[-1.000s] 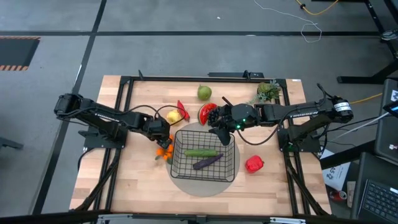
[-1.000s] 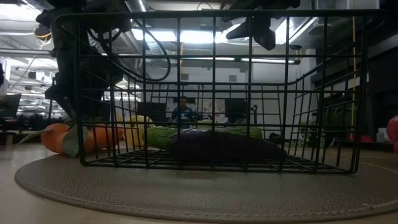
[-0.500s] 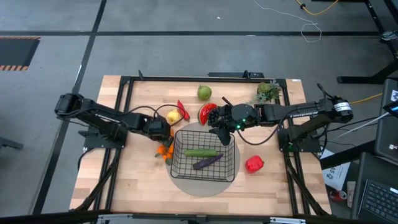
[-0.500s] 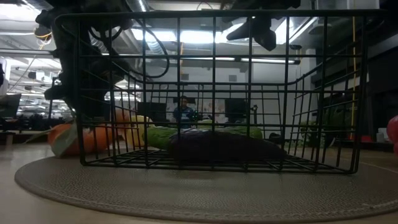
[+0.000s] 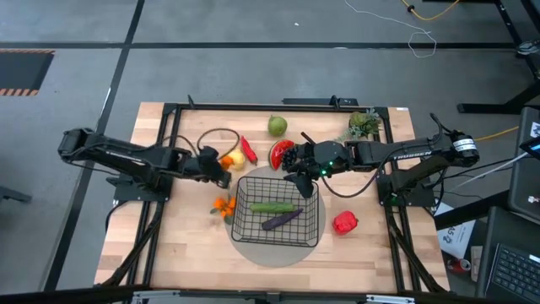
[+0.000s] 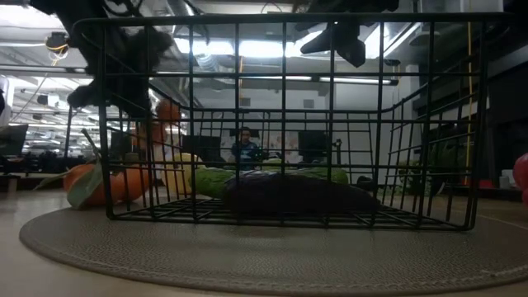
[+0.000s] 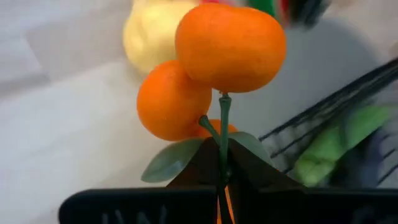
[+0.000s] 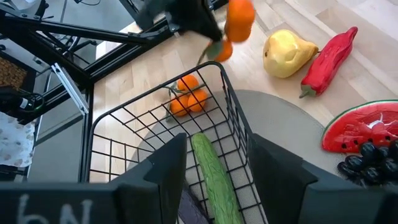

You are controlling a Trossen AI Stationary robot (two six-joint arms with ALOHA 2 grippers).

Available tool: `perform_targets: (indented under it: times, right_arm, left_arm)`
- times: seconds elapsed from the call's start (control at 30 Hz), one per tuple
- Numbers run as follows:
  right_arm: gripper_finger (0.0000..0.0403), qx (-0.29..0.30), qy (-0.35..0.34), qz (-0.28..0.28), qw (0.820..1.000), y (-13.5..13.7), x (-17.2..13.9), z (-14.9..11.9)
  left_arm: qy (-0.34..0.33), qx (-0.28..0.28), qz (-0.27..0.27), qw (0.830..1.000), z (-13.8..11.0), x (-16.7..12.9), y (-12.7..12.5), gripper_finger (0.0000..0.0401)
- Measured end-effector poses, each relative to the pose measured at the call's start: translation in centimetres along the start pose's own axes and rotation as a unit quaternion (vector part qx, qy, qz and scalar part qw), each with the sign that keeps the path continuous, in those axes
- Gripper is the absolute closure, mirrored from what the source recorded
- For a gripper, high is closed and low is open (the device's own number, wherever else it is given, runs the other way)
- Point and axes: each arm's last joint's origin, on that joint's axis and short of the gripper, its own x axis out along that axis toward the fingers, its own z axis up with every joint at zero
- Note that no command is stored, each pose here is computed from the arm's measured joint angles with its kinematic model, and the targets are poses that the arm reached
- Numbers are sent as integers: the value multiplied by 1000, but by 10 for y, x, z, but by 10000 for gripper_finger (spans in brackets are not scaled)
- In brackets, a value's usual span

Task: Build produce basket
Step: Put the top oranges tangerines into the black wire basket

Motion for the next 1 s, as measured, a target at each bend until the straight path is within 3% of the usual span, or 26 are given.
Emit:
perform_targets:
  times: [0.17, 0.33, 0.43, 0.57, 0.63, 0.7, 0.77, 1.0]
  right_arm:
    - [231, 0, 0, 0, 1000, 0, 0, 0]
    - [231, -6, -3, 2, 1000, 0, 0, 1]
    - [231, -18, -3, 2, 1000, 0, 0, 1]
    - [231, -21, -2, 1, 1000, 0, 0, 1]
    - [231, -21, -2, 1, 1000, 0, 0, 1]
    - [231, -21, -2, 1, 1000, 0, 0, 1]
    - [231, -20, -2, 1, 1000, 0, 0, 0]
    - [231, -18, -5, 2, 1000, 1, 0, 1]
  left_arm:
    - [-87, -19, -56, 994, 13, -25, -2, 399]
    - [-165, 18, -185, 969, 29, -50, -19, 400]
    - [-193, 72, -290, 935, 35, -62, -36, 400]
    - [-209, 141, -436, 864, 38, -79, -55, 399]
    - [-200, 181, -478, 836, 35, -80, -61, 398]
    - [-186, 221, -501, 816, 30, -78, -66, 399]
    - [-177, 254, -505, 806, 24, -74, -69, 399]
    - [-197, 328, -468, 797, 7, -52, -81, 399]
